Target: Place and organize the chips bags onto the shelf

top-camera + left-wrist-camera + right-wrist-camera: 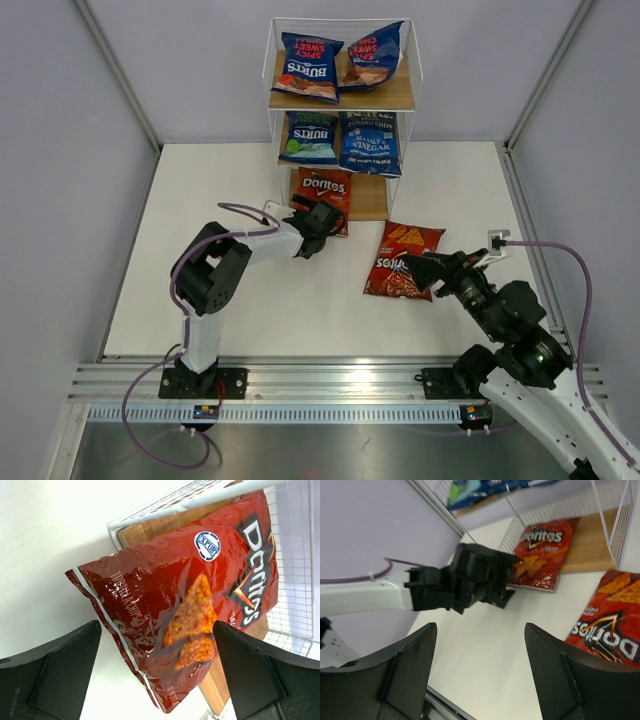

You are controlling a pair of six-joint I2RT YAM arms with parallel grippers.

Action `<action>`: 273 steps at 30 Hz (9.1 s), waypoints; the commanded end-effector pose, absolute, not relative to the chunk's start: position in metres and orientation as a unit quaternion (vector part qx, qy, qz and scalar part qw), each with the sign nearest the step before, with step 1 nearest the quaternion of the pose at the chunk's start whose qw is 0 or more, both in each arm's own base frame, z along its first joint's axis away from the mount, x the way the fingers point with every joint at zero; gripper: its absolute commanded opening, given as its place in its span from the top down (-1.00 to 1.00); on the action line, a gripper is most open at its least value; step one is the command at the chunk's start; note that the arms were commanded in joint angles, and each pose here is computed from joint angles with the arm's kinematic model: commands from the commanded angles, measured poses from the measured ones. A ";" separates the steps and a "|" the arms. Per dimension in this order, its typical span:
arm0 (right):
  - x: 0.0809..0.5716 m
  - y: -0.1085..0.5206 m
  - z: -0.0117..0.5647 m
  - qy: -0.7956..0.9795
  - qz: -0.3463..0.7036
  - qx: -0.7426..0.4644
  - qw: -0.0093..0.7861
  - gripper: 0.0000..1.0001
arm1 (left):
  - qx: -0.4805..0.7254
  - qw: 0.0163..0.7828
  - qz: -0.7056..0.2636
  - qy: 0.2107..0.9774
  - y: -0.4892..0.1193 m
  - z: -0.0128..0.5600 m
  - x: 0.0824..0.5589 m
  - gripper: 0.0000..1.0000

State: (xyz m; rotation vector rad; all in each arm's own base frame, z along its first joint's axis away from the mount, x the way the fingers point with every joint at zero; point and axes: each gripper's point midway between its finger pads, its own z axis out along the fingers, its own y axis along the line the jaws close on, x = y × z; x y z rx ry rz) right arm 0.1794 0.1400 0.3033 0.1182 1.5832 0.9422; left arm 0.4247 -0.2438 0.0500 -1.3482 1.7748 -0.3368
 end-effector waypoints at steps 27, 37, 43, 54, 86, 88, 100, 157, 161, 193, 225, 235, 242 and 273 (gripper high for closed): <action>0.275 0.112 0.149 0.890 0.153 0.093 0.419 -0.82 | -0.385 0.453 -0.255 0.763 -0.248 0.140 0.369 -0.98; 0.281 0.097 0.111 0.908 0.112 0.094 0.392 -0.99 | -0.240 0.453 -0.288 0.809 -0.240 0.165 0.318 -0.98; 0.275 0.113 0.082 0.933 0.137 0.071 0.325 -0.99 | -0.143 0.423 -0.283 0.849 -0.244 0.147 0.291 -0.98; 0.281 0.089 0.053 0.936 0.079 0.173 0.298 -0.96 | -0.067 0.397 -0.305 0.863 -0.254 0.150 0.270 -0.98; 0.278 0.121 0.119 0.830 0.281 0.249 0.412 0.99 | -0.093 0.375 -0.517 0.764 -0.325 0.182 0.232 -0.98; 0.280 0.123 0.126 0.816 0.298 0.261 0.420 0.99 | -0.080 0.393 -0.538 0.741 -0.346 0.203 0.227 -0.98; 0.270 0.119 0.175 0.800 0.308 0.232 0.460 0.99 | -0.037 0.366 -0.625 0.689 -0.417 0.195 0.239 -0.98; 0.235 0.152 0.229 0.747 0.438 0.133 0.482 0.98 | -0.039 0.451 -0.633 0.628 -0.423 0.230 0.263 -0.98; 0.233 0.155 0.229 0.744 0.447 0.127 0.481 0.99 | -0.041 0.445 -0.634 0.631 -0.430 0.232 0.264 -0.98; 0.213 0.133 0.239 0.761 0.390 0.111 0.507 -0.31 | -0.095 0.462 -0.604 0.643 -0.408 0.206 0.266 0.42; 0.188 0.084 0.268 0.766 0.269 0.094 0.576 -0.47 | -0.168 0.632 -0.532 0.538 -0.324 0.251 0.309 0.37; 0.189 0.087 0.274 0.761 0.276 0.085 0.581 -0.48 | -0.170 0.656 -0.533 0.507 -0.317 0.272 0.339 0.33; 0.195 0.090 0.273 0.765 0.274 0.078 0.578 -0.49 | -0.153 0.666 -0.536 0.496 -0.327 0.280 0.363 0.36; 0.198 0.114 0.302 0.746 0.326 0.032 0.580 -0.50 | -0.170 0.695 -0.518 0.469 -0.347 0.256 0.444 0.31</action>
